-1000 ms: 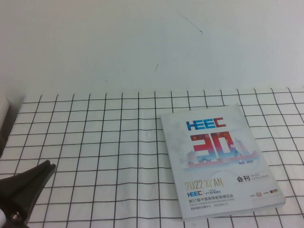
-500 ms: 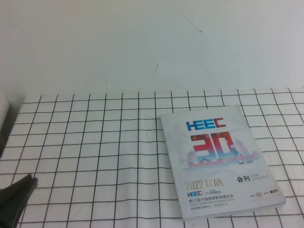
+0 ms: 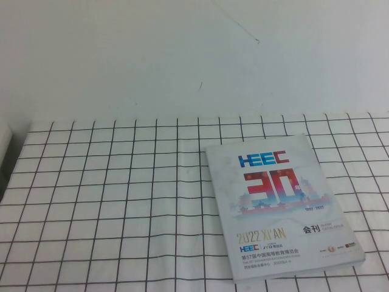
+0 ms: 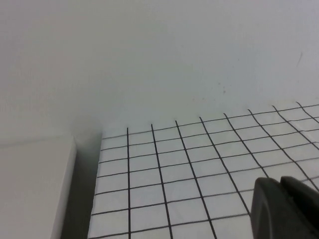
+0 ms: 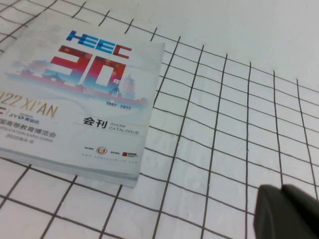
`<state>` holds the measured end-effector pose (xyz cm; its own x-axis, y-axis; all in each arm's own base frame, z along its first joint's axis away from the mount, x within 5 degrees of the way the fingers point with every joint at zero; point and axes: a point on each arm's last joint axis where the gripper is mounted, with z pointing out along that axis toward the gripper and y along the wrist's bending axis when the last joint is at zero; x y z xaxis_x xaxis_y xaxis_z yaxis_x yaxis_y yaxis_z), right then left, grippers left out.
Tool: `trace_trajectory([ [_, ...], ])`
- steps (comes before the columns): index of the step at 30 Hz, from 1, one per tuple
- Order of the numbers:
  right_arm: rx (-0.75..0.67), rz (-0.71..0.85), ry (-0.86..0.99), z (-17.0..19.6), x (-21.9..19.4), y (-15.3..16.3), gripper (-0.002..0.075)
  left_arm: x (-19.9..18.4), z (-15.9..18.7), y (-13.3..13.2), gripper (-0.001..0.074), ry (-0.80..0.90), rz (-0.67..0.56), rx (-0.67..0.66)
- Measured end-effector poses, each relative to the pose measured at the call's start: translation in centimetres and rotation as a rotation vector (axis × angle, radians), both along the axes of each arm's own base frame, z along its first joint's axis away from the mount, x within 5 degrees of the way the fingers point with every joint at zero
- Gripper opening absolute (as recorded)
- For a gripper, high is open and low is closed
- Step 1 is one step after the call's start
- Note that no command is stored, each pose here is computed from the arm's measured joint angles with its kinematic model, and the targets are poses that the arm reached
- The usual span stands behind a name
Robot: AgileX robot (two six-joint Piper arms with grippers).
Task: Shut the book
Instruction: 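Close the open booklet and leave it lying on the table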
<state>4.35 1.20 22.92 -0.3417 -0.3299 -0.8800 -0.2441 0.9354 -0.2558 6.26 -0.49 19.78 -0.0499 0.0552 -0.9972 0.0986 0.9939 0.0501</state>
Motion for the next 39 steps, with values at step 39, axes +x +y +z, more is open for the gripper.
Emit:
trace_trajectory([
  [39,0.002,0.001,0.004,-0.1,0.0,0.0,-0.0003,-1.0,-2.2,-0.3,-0.0004,0.216,-0.029,-0.015],
])
